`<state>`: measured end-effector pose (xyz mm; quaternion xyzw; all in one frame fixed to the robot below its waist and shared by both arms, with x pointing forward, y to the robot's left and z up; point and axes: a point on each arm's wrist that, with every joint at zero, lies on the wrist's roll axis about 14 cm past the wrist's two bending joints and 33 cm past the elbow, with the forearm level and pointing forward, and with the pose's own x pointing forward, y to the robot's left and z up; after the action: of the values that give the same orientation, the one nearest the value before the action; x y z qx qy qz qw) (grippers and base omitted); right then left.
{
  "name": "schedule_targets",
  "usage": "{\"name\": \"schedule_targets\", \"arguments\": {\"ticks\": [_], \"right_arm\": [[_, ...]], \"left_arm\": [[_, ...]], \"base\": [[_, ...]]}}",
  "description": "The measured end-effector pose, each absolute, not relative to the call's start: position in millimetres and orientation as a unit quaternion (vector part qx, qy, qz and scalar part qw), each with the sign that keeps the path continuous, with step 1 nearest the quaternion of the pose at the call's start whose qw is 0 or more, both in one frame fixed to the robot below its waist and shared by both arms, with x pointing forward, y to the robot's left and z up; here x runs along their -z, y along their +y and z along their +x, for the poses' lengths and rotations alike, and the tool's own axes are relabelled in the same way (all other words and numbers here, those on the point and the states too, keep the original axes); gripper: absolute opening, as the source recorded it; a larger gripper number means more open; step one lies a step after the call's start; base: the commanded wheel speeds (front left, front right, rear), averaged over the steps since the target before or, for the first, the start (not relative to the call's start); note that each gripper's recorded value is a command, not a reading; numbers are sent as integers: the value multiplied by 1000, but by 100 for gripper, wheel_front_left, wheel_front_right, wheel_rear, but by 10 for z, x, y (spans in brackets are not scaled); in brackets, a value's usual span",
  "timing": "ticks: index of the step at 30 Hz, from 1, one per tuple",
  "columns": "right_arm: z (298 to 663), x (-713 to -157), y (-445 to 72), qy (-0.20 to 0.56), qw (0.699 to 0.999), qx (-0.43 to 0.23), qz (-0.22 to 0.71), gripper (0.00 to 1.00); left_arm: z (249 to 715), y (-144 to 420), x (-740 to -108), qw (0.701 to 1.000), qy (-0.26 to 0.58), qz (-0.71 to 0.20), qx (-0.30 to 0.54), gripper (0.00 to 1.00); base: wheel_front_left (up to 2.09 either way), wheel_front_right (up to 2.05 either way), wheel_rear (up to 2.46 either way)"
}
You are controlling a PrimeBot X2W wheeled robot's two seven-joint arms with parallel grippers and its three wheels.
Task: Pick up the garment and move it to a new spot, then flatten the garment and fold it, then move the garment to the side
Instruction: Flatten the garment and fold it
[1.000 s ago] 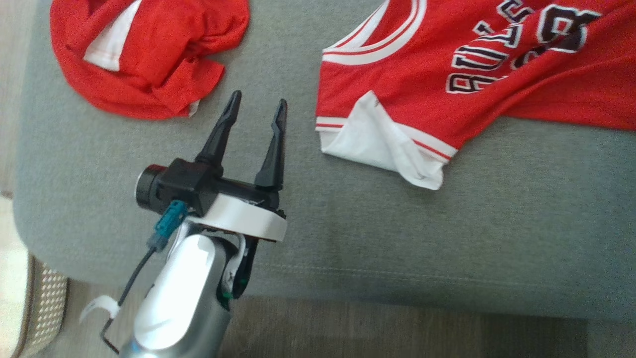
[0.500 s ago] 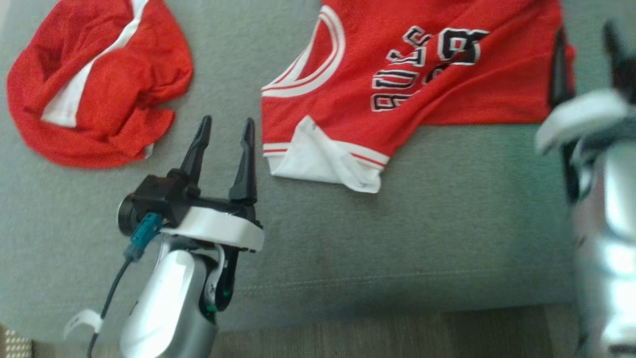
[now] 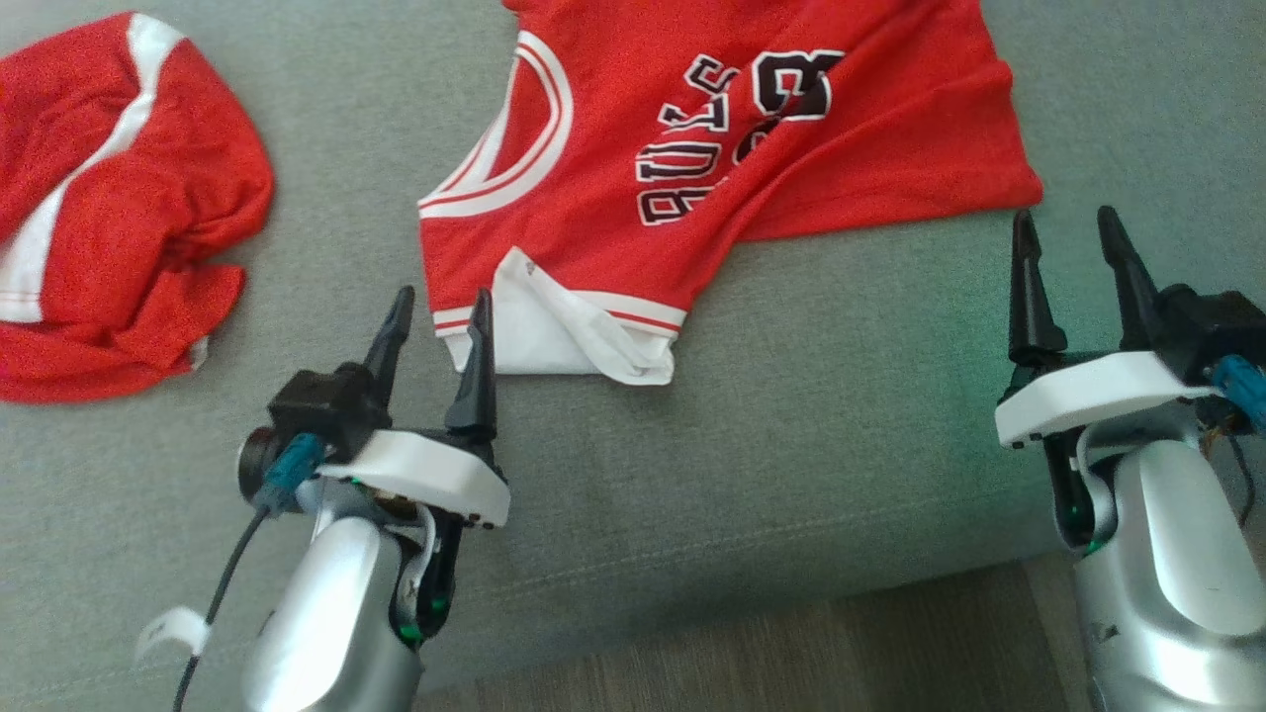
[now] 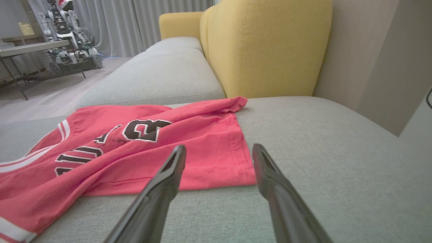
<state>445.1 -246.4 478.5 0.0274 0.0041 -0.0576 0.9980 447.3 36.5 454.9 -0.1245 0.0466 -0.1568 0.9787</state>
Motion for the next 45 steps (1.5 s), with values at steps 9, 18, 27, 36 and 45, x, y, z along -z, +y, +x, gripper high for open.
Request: {"name": "schedule_targets", "arguments": {"ticks": [9, 18, 27, 36, 45], "right_arm": [[4385, -4769, -2634, 4, 996, 81, 26, 100], [4347, -4723, -2690, 11, 996, 89, 29, 100], [4352, -4699, -2689, 13, 995, 89, 29, 100], [4414, -4653, -2659, 16, 995, 88, 36, 100], [4534, -4247, -2670, 71, 986, 116, 96, 100]], "left_arm": [[4587, -25, -4203, 966, 96, -93, 219, 100], [4715, -84, -4053, 967, 115, -64, 219, 100], [4739, -130, -3989, 964, 123, -44, 231, 0], [4871, -34, -4352, 973, 67, -63, 212, 0], [4798, 527, -4863, 987, -14, -93, 131, 0]], "base": [[0, 0, 0], [0, 0, 0], [0, 0, 0], [0, 0, 0], [0, 0, 0]]}}
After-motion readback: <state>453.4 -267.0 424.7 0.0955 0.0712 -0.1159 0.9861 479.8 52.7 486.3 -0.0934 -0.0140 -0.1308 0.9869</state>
